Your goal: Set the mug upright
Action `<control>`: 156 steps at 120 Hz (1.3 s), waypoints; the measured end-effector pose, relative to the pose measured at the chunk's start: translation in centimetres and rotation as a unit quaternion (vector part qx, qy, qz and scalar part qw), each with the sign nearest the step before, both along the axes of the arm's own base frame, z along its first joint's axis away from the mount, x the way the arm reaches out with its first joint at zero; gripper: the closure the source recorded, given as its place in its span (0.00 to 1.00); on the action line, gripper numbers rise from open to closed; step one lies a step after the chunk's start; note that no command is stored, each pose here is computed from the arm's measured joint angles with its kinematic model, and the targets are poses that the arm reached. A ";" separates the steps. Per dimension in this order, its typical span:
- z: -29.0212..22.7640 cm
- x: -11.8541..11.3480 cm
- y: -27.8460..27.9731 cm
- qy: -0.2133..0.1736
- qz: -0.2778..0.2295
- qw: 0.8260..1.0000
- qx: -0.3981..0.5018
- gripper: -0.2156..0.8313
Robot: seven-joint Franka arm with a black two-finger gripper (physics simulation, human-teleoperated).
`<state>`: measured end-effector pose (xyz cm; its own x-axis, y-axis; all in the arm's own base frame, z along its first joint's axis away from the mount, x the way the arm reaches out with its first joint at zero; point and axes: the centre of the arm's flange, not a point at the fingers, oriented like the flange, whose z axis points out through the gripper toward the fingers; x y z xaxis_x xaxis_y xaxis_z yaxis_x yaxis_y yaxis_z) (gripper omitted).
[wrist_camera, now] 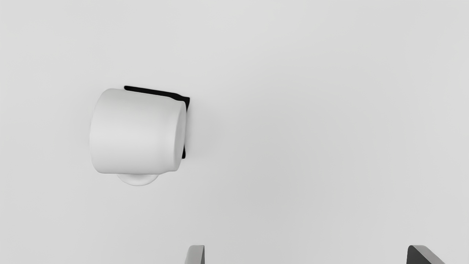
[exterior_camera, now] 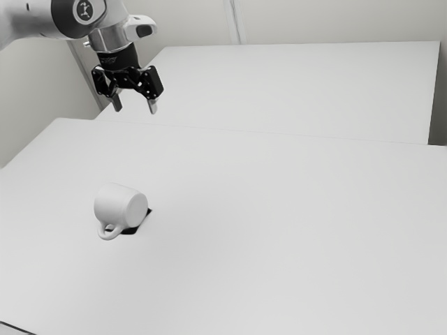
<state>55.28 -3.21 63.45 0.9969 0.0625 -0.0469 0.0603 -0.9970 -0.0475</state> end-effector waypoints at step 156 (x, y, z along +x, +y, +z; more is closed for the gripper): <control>-13.3 -0.9 24.7 0.073 0.118 0.980 -0.140 0.21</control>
